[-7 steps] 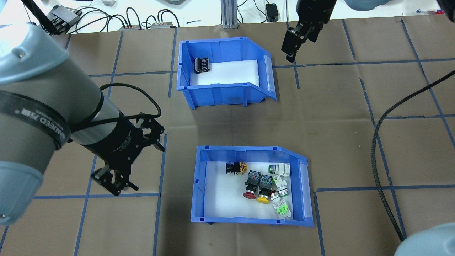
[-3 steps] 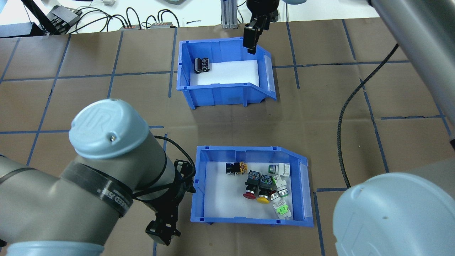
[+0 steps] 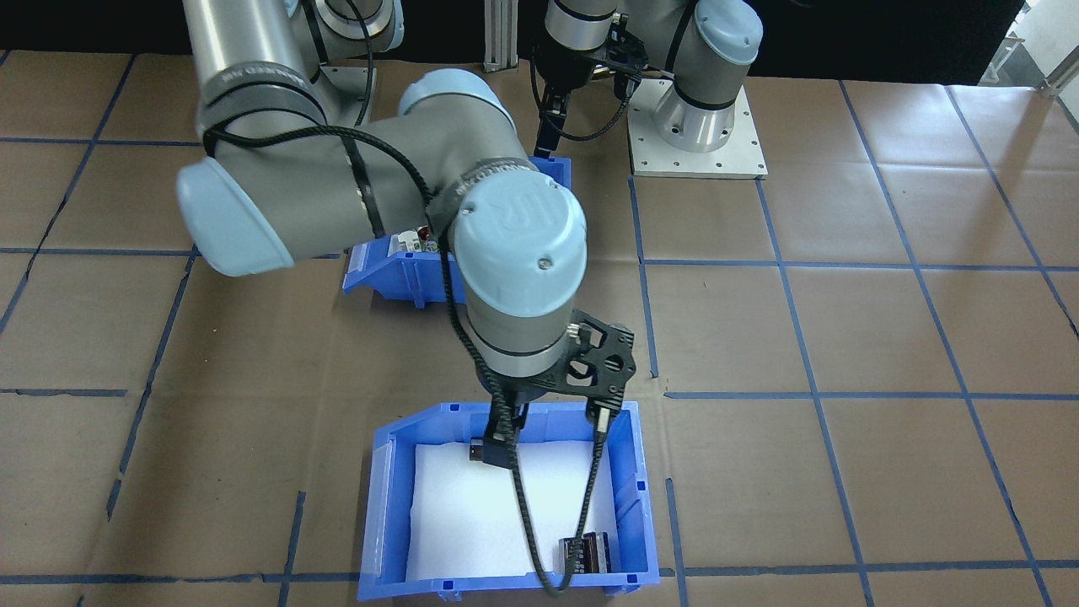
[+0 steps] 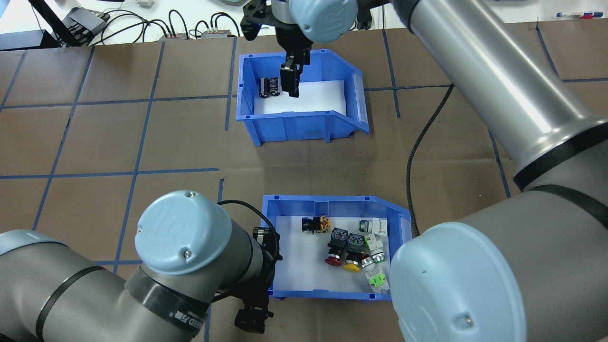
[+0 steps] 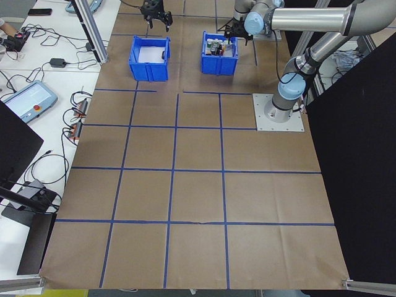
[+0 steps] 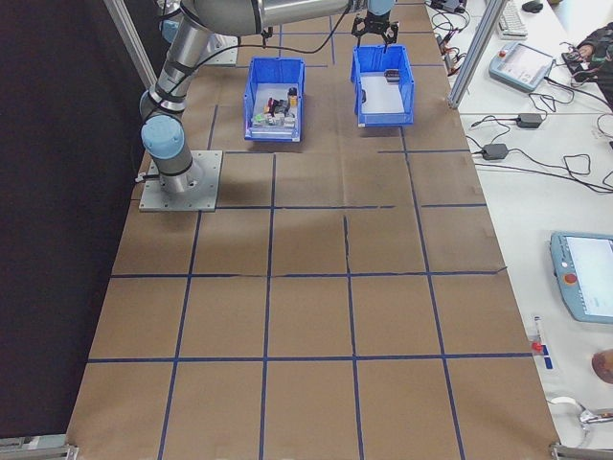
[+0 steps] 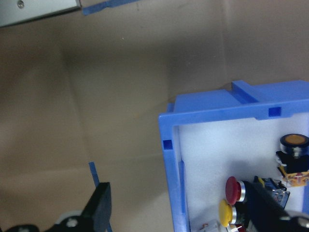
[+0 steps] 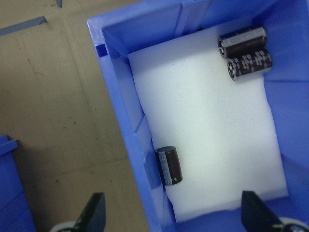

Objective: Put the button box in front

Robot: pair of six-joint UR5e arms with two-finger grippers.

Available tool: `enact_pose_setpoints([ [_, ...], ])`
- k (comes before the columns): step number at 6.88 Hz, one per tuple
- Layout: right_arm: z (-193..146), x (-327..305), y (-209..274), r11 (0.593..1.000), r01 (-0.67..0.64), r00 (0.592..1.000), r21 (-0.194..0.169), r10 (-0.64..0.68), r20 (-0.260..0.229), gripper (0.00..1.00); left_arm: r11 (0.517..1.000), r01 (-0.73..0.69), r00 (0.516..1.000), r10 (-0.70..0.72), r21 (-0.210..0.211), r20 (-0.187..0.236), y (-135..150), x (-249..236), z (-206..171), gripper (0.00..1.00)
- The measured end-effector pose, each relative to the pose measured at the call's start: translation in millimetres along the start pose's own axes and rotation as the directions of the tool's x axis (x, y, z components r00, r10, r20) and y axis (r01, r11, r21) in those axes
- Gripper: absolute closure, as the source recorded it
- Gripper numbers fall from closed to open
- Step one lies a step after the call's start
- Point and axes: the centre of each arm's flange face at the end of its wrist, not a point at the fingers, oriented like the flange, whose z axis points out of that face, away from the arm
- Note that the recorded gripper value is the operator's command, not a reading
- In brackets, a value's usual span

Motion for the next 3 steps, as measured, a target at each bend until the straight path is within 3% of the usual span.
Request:
enact_pose_setpoints([
  [1,25,-10,-23,0.999,0.045,0.999,-0.021,-0.045,-0.021,0.0,1.0,0.015,1.0,-0.015,-0.019,0.01,6,-5,8,0.0],
  [3,69,-27,-45,0.992,0.105,0.994,-0.072,-0.105,-0.005,0.0,0.995,0.06,0.998,-0.06,-0.086,-0.003,23,3,23,0.0],
])
